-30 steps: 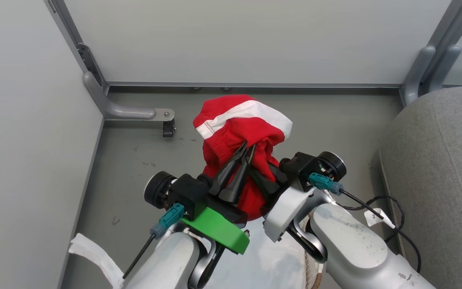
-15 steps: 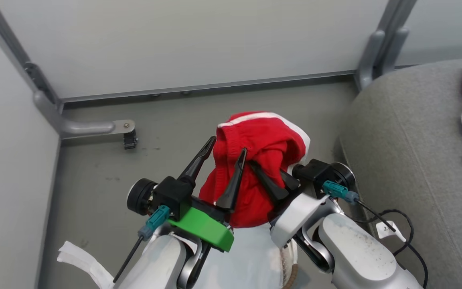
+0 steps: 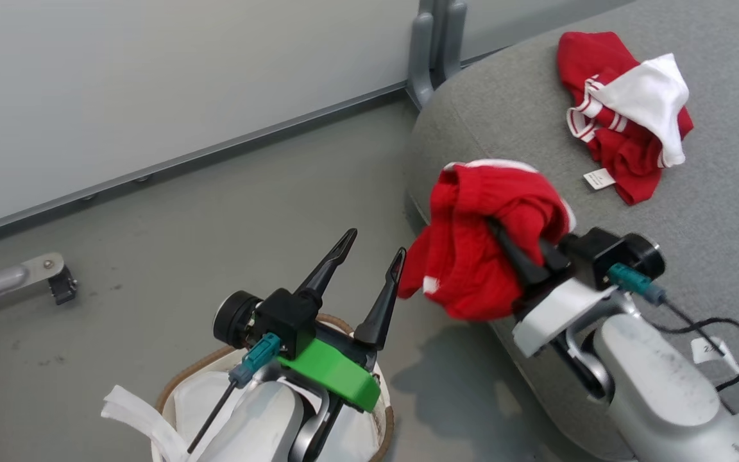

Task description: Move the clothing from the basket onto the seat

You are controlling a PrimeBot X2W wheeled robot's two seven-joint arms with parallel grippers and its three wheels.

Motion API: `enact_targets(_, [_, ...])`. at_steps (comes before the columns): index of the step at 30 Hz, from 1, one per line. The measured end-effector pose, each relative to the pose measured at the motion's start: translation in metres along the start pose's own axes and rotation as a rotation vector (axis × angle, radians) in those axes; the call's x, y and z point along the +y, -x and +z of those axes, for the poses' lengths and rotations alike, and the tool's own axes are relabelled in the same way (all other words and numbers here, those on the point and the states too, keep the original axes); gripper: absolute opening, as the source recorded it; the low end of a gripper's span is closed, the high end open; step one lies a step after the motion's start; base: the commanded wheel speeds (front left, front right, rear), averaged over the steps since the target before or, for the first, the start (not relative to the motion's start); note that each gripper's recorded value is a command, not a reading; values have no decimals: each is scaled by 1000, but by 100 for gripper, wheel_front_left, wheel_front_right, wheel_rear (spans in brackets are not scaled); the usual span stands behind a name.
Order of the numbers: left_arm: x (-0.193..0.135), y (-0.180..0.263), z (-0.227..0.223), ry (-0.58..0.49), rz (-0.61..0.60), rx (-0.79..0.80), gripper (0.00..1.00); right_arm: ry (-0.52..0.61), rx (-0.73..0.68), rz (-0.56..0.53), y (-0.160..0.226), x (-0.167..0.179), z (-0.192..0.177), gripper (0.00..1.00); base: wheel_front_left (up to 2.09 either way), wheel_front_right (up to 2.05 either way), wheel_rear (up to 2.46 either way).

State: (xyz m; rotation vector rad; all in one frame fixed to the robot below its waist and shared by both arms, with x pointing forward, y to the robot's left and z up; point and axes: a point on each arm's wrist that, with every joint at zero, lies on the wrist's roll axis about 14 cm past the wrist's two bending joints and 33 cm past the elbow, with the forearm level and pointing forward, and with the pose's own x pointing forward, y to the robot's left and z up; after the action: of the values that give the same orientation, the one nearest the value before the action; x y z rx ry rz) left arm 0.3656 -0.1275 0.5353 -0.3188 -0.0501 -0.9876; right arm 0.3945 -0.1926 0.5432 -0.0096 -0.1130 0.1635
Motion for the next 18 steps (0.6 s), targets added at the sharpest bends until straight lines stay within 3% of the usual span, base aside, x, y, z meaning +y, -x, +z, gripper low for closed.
enact_targets(9, [1, -26, -32, 14, -83, 52, 100, 282, -51, -242, -10, -136, 62, 0, 0, 0, 0])
enact_targets(14, [26, -33, -51, 18, -76, 76, 100, 366, -65, -365, -33, -196, 90, 0, 0, 0, 0])
enact_targets(18, [52, -35, -67, 34, -52, 87, 100, 417, -32, -430, -56, -231, 90, 0, 0, 0, 0])
